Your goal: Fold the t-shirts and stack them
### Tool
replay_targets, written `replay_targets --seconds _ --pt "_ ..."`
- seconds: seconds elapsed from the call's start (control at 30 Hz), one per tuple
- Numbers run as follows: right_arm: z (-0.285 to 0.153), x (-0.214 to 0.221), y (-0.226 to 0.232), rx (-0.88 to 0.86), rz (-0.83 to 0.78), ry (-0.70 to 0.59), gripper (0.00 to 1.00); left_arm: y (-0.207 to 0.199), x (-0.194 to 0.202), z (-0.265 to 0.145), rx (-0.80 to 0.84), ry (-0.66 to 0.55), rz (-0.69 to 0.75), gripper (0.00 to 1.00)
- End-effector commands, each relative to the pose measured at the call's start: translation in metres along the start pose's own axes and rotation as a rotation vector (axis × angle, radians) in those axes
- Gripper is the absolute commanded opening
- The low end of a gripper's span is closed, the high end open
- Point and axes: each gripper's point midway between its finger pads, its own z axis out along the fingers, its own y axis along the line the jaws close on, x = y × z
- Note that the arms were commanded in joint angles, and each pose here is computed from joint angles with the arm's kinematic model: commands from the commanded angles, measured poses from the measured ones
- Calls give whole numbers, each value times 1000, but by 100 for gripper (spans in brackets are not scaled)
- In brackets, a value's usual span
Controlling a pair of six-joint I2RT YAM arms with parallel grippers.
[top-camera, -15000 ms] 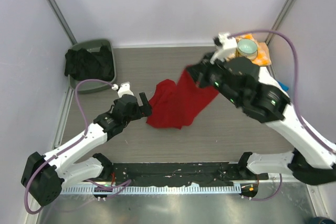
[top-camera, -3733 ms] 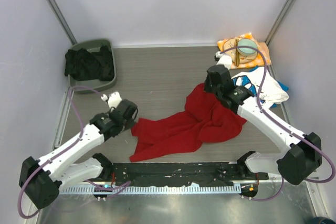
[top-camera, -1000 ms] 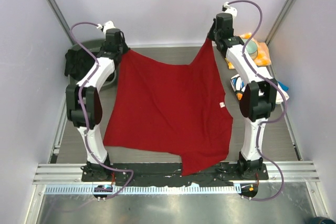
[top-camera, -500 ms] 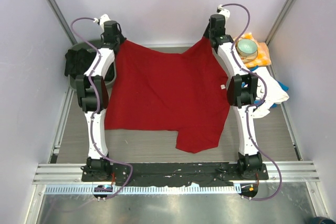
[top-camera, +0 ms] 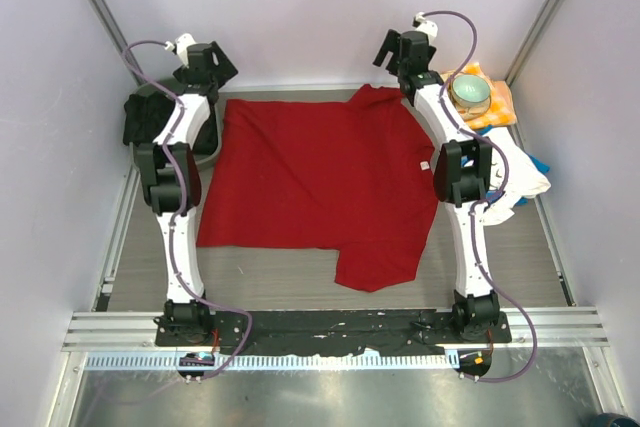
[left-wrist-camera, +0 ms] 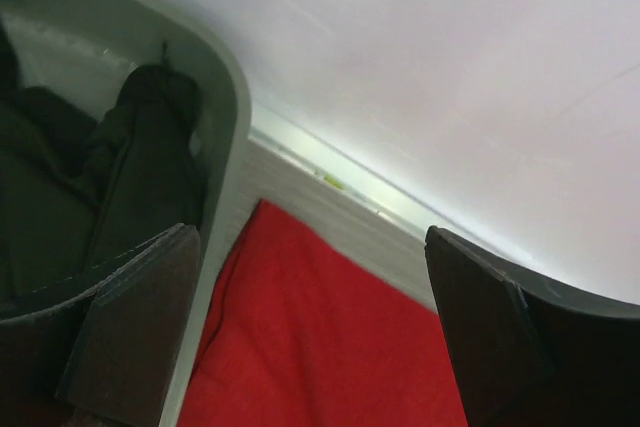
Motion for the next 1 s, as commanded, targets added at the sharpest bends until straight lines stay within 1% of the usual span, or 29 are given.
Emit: replay_targets --seconds 0.0,0.03,0.07,0.1,0.13,0.17,0.2,0.23,0.27,0.3,0.33,0.37,0.4,0.43,0.47,0.5,0.53,0.57,0.6,0.67,0.7,0.8,0.93,0.97 --pt "-60 -81 27 -89 47 -117 98 -26 -73 -64 83 -109 -79 100" --pt "-72 -87 31 -102 49 -110 98 -29 -71 -74 99 -92 -88 100" --pt "-84 -74 39 -118 41 -49 98 -32 -66 -84 103 -71 -116 100" --pt "-105 -76 44 -136 38 -24 98 -29 -59 -102 101 -38 -121 100" --pt "-116 -69 47 -146 30 8 98 -29 -49 -110 112 -5 -126 100" --pt "-128 -51 48 -144 8 79 99 -25 -23 -118 102 56 -135 100" --pt "-140 -24 49 -142 -25 146 99 -19 -10 -130 78 106 -126 100" --pt "-160 -27 54 -155 -42 157 99 -21 -9 -147 85 119 -121 100" --pt "-173 -14 49 -136 -61 208 99 -19 14 -157 66 176 -97 100" --pt "-183 17 43 -112 -85 272 99 -9 33 -168 27 236 -74 100" --pt "-202 10 43 -118 -89 259 99 -9 32 -184 28 235 -65 100" --pt "-209 17 37 -104 -91 267 99 0 60 -194 0 285 -30 100" --pt "-216 47 24 -78 -107 326 100 5 67 -200 -11 294 -22 100" --pt "-225 54 20 -71 -99 341 100 6 67 -212 -3 297 -27 100" --pt "-237 51 18 -77 -86 328 100 17 90 -219 -14 342 -12 100" --pt "-246 77 5 -55 -97 375 100 18 98 -225 -5 361 -9 100" --pt "-254 85 4 -58 -98 384 100 21 107 -230 -6 382 -6 100" --pt "-262 85 3 -63 -96 372 100 28 124 -238 -8 414 7 100" --pt "-268 105 -8 -42 -114 407 99 31 134 -242 -7 436 16 100" --pt "-276 116 -15 -23 -123 420 100 42 159 -250 -24 482 36 100" --pt "-282 127 -21 -19 -132 440 100 46 166 -252 -32 493 43 100" --pt "-291 139 -20 -28 -150 452 99 51 185 -248 -31 493 36 100" --pt "-299 143 -13 -58 -161 445 100 33 189 -231 21 490 12 100" --pt "-299 143 -11 -59 -162 439 99 20 183 -225 50 487 4 100"
